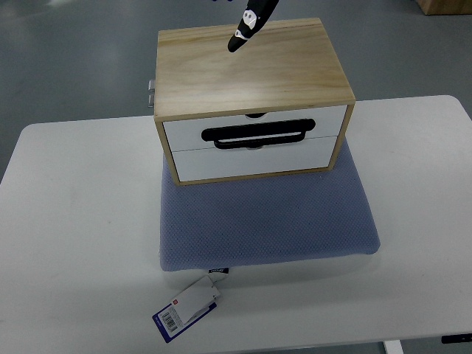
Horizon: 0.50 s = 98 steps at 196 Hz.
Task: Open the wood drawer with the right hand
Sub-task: 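Lower the right hand onto the upper drawer's black handle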
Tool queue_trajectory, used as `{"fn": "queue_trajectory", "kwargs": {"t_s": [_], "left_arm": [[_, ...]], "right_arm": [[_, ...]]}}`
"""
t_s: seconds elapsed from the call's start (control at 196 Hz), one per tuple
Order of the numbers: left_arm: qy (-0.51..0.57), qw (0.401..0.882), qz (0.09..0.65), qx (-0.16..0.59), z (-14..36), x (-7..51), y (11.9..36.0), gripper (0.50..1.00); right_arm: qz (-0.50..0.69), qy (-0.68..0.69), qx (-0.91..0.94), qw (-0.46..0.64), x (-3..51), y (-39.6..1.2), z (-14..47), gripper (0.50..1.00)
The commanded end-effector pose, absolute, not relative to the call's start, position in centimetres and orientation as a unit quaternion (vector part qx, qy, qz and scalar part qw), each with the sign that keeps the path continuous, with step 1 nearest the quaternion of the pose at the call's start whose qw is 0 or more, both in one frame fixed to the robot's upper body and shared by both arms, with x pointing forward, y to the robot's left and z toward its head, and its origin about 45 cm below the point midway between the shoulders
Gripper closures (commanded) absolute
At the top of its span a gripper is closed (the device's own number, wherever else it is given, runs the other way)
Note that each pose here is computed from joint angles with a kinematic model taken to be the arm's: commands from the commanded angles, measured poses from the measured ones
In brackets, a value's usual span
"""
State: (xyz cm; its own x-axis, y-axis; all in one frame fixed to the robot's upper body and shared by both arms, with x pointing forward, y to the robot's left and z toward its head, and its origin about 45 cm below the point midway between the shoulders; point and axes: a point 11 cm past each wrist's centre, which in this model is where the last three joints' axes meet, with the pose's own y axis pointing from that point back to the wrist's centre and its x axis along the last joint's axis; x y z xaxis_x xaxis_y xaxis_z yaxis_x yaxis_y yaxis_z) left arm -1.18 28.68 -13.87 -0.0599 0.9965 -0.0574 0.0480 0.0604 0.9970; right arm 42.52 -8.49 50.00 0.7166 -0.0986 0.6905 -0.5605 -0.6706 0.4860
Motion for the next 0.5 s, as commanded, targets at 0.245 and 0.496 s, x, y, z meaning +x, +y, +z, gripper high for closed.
{"fn": "queue_trajectory", "kwargs": {"t_s": [0.245,0.496], "left_arm": [[0.54,0.487,0.489,0.482,-13.9,-1.0,28.8,0.5],[0.54,0.487,0.489,0.482,-13.9,-1.0,28.8,0.5]], "right_arm": [[0.299,-0.116,0.811,0.489,38.2,-7.5,42.6,0.556],[0.264,-0.119,0.821,0.492,38.0,-7.5,40.4,0.556]]}}
